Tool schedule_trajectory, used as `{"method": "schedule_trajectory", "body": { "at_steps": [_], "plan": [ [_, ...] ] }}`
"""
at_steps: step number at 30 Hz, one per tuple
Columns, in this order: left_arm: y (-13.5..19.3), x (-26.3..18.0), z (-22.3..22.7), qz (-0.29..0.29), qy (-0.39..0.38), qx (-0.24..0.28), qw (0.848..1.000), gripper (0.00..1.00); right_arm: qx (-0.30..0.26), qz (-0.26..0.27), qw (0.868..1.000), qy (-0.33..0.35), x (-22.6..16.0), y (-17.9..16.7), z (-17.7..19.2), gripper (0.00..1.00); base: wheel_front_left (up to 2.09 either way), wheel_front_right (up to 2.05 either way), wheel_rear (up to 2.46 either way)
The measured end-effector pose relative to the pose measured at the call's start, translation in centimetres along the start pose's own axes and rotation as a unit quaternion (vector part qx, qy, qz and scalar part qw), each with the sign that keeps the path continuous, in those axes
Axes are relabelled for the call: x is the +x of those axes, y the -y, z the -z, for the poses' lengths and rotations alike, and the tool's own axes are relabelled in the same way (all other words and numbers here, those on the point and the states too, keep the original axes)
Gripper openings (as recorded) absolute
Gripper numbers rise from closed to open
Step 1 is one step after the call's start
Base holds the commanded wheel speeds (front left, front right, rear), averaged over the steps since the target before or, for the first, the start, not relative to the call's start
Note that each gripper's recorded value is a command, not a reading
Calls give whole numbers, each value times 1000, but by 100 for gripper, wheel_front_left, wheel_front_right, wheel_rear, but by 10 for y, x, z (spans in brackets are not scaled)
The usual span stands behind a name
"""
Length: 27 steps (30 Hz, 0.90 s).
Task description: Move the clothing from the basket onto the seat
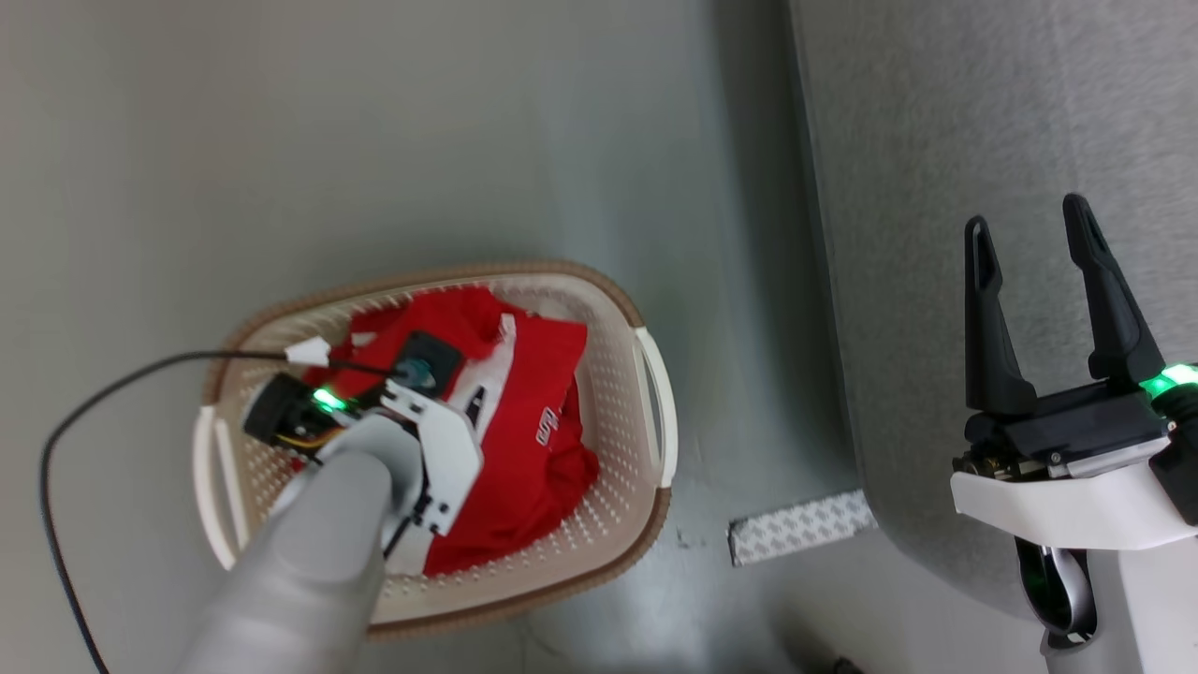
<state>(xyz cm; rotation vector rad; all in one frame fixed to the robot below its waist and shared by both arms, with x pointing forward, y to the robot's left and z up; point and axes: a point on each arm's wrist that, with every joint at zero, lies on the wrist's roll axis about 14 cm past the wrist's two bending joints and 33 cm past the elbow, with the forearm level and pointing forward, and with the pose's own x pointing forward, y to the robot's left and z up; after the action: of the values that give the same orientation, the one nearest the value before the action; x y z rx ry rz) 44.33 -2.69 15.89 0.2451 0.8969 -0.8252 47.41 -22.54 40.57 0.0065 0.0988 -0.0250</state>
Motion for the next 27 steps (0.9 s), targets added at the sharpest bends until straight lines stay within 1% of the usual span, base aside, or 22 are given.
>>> {"method": "schedule_trajectory", "body": {
  "at_steps": [6, 13, 18, 19, 20, 21, 22, 23, 27],
  "plan": [
    [-8, 29, 40, -2, -56, -23, 998, 100, -9, -8, 999, -30, 9, -3, 31, 100, 0, 0, 0],
    [-14, 50, 54, 3, -57, -37, 998, 100, -18, -18, 999, -46, 17, -8, 52, 100, 9, 9, 9],
    [-19, 47, 70, 5, -68, -40, 997, 100, -23, -37, 998, -50, 21, -20, 61, 100, 13, 13, 13],
    [-19, 46, 73, 6, -71, -40, 997, 91, -22, -39, 998, -51, 22, -22, 63, 100, 8, 8, 8],
    [-18, 45, 75, 9, -71, -40, 997, 62, -22, -42, 998, -52, 22, -24, 64, 100, 7, 7, 7],
    [-16, 44, 77, 14, -73, -37, 997, 42, -21, -43, 997, -53, 22, -25, 66, 100, 6, 6, 6],
    [-14, 44, 78, 17, -72, -33, 997, 16, -20, -44, 997, -53, 23, -26, 67, 100, 4, 4, 4],
    [-12, 44, 78, 20, -71, -31, 997, 0, -20, -45, 997, -54, 23, -27, 68, 100, 2, 2, 2],
    [-9, 42, 74, 27, -55, -23, 998, 0, -20, -45, 997, -52, 24, -27, 68, 100, 0, 0, 0]
  ]
}}
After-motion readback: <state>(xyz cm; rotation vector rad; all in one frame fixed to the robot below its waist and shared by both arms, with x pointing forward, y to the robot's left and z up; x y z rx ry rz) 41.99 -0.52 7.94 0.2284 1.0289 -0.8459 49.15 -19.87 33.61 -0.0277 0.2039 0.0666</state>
